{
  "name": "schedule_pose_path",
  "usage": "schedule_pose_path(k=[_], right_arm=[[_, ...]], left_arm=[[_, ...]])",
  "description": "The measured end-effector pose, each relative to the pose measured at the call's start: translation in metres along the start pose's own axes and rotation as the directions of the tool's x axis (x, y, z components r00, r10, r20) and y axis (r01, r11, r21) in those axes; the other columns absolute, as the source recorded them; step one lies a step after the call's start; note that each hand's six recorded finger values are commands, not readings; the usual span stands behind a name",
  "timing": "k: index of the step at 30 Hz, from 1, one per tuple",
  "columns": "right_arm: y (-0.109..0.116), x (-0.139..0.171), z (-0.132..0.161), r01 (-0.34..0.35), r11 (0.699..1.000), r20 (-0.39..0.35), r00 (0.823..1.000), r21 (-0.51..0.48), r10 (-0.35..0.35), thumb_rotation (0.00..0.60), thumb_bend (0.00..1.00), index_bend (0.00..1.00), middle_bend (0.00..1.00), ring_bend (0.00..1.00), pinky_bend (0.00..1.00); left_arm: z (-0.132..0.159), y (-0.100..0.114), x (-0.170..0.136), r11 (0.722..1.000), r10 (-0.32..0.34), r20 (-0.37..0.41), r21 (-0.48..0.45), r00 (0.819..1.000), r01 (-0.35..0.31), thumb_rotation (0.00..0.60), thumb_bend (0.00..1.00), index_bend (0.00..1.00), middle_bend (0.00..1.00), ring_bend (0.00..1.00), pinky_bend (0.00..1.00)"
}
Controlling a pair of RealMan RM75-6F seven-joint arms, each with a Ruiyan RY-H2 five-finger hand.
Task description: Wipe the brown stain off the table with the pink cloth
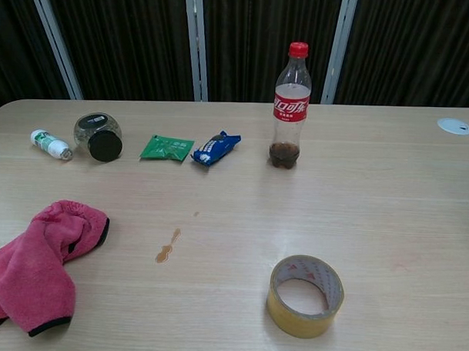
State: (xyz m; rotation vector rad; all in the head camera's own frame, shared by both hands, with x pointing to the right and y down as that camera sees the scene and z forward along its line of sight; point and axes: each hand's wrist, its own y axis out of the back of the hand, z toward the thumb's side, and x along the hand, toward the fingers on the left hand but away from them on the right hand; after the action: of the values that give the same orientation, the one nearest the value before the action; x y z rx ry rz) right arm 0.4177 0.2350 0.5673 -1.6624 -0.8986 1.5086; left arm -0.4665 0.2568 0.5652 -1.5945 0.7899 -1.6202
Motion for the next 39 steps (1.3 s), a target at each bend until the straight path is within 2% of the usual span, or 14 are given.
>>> schedule_pose_path(k=[7, 12, 30, 39], right_arm=[[0.001, 0.001, -0.001, 0.003, 1.0, 0.013, 1.0, -0.019, -0.002, 0.6, 0.0, 0.01, 0.0, 0.0, 0.14], [0.001, 0.0, 0.0, 0.007, 1.0, 0.005, 1.0, -0.01, -0.007, 0.6, 0.0, 0.02, 0.0, 0.0, 0.14], [0.003, -0.003, -0.003, 0.025, 0.999, 0.021, 0.999, -0.025, -0.025, 0.6, 0.0, 0.04, 0.0, 0.0, 0.14], [0.003, -0.004, -0.003, 0.026, 0.999, 0.017, 1.0, -0.045, -0.025, 0.6, 0.0, 0.04, 0.0, 0.0, 0.14]], left_arm=[[0.004, -0.012, 0.006, 0.998, -0.055, 0.008, 0.034, 0.998, 0.055, 0.6, 0.02, 0.0, 0.0, 0.0, 0.0], [0.015, -0.024, 0.02, 0.991, -0.087, 0.04, 0.109, 0.995, 0.082, 0.6, 0.01, 0.0, 0.0, 0.0, 0.0], [0.067, -0.067, 0.085, 0.948, -0.099, 0.179, 0.317, 0.979, 0.038, 0.6, 0.0, 0.0, 0.0, 0.0, 0.0], [0.102, -0.087, 0.102, 0.939, -0.138, 0.249, 0.34, 0.959, 0.047, 0.6, 0.0, 0.0, 0.0, 0.0, 0.0]])
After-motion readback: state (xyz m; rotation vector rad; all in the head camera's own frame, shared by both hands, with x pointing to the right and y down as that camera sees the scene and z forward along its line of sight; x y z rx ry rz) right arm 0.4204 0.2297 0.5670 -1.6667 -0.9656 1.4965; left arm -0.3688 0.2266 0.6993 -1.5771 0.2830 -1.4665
